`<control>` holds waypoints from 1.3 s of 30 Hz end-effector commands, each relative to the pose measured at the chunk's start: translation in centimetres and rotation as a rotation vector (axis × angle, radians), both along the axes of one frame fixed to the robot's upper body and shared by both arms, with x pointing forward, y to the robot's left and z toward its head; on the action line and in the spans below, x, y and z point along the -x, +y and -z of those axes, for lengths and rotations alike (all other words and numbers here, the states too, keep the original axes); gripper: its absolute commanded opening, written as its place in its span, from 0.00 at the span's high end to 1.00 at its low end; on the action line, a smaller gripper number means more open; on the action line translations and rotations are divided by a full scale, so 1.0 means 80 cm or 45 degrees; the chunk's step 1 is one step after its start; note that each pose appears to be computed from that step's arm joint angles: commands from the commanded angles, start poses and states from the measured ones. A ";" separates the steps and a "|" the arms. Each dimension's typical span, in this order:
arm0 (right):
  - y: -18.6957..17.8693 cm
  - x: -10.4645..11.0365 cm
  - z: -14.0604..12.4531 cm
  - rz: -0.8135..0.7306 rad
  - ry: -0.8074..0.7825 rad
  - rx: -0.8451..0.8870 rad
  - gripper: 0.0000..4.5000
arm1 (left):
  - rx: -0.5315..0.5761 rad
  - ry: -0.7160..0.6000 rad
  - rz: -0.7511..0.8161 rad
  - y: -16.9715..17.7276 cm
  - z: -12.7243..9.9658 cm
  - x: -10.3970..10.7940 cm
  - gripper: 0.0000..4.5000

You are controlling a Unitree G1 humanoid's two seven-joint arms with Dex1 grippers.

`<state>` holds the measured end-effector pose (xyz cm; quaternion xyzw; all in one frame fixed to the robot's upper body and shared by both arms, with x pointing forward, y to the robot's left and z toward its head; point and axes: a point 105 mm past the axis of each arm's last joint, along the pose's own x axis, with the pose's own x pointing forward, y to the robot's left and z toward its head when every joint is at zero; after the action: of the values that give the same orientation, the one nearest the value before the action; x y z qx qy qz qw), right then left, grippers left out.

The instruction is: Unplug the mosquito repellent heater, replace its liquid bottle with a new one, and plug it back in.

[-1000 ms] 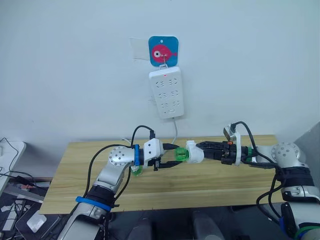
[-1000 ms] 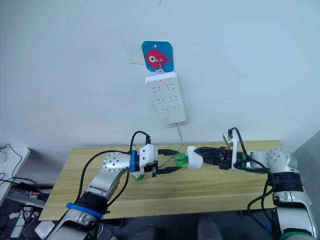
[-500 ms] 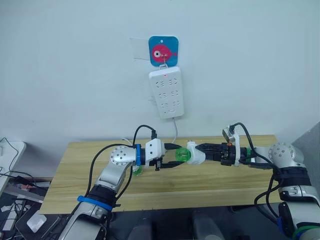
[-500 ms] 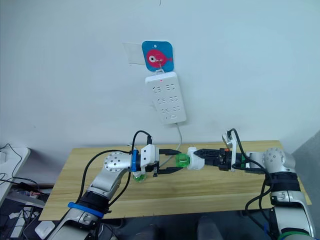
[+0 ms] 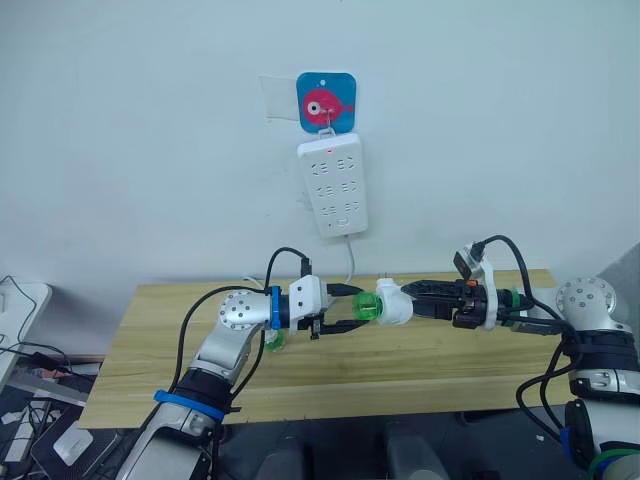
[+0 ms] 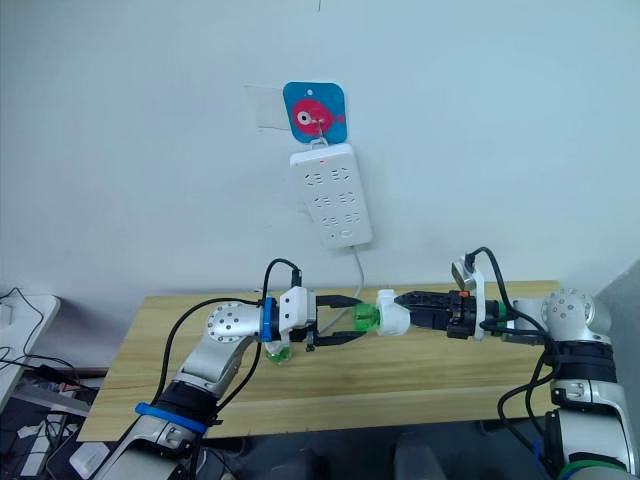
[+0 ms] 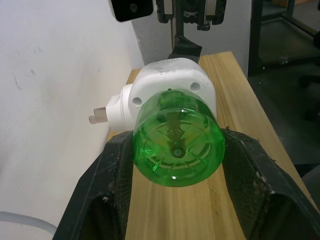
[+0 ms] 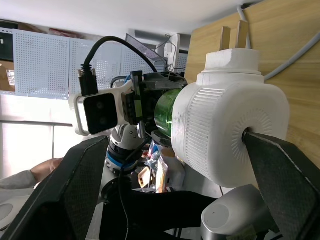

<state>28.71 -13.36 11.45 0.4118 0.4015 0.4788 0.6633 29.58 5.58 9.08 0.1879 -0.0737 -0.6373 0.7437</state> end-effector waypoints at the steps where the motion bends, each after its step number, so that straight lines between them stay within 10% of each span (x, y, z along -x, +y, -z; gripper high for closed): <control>1: 0.025 0.013 -0.038 -0.162 -0.082 -0.170 0.01 | 0.025 -0.040 0.030 -0.012 -0.009 0.001 0.50; 39: -0.021 0.005 -0.028 -0.082 -0.078 0.017 0.01 | 0.032 -0.062 0.042 -0.011 -0.012 0.000 0.50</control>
<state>28.12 -14.94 13.10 0.3855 0.4056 0.5017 0.6597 29.60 5.39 8.20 0.1873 -0.0624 -0.6397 0.7429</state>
